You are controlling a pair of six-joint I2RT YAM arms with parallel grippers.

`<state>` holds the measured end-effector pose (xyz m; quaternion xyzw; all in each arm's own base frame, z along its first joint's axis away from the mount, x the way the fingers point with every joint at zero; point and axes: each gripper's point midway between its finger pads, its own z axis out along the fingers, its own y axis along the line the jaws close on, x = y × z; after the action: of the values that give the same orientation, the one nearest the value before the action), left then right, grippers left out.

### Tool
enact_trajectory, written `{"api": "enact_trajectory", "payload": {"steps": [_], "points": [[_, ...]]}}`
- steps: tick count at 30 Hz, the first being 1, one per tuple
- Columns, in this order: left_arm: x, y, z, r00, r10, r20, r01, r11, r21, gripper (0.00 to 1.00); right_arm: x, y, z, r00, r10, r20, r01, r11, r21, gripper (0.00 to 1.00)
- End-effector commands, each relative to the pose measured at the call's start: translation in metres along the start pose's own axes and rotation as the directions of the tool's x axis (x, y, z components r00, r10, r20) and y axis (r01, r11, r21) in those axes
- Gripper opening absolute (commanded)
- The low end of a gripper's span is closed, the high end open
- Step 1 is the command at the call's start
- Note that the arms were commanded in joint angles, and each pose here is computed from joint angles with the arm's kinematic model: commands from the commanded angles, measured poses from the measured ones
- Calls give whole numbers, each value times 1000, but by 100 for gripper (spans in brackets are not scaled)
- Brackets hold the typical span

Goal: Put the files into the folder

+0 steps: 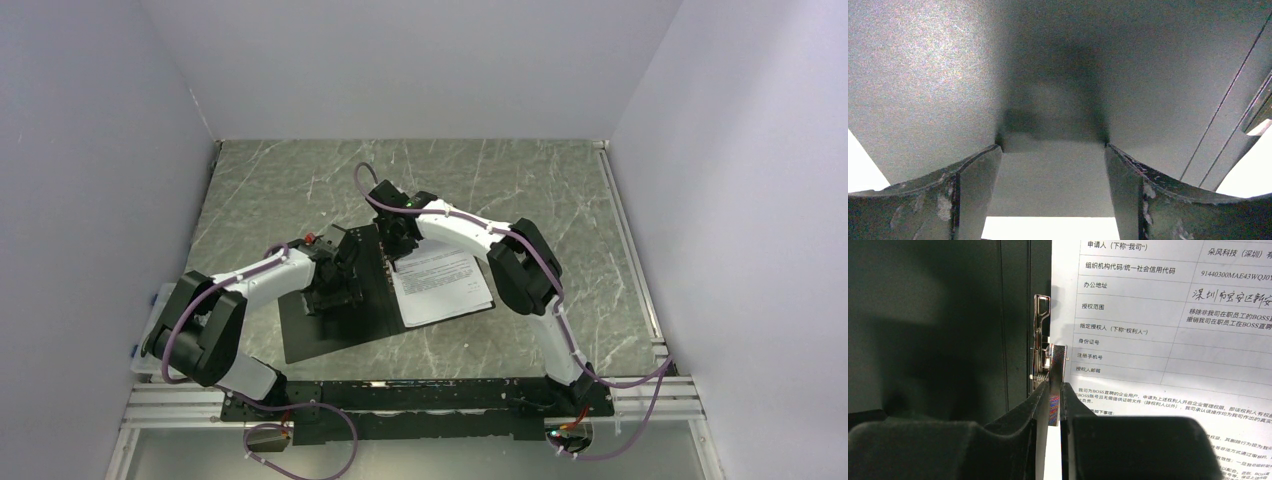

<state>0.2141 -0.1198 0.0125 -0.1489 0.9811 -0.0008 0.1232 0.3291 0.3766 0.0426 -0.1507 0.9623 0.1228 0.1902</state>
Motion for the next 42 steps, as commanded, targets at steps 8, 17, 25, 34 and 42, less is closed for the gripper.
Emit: {"api": "enact_trajectory", "payload": {"steps": [8,17,25,34,42], "points": [[33,11,20,994,-26,-105,24,999,-22,82,14,7,-6,1000,-10,-10,10,1000,-7,10],[35,10,23,992,-39,-117,37,999,-18,82,21,9,-13,1000,-9,-4,9,1000,-7,9],[36,9,24,992,-44,-120,42,999,-17,82,20,9,-20,1000,2,17,-2,1000,-6,11],[37,9,25,991,-43,-123,42,999,-17,82,1,6,-46,996,3,89,-5,1000,22,16],[38,9,27,991,-43,-127,41,999,-17,81,-18,22,-75,989,0,150,5,999,-32,20]]}}
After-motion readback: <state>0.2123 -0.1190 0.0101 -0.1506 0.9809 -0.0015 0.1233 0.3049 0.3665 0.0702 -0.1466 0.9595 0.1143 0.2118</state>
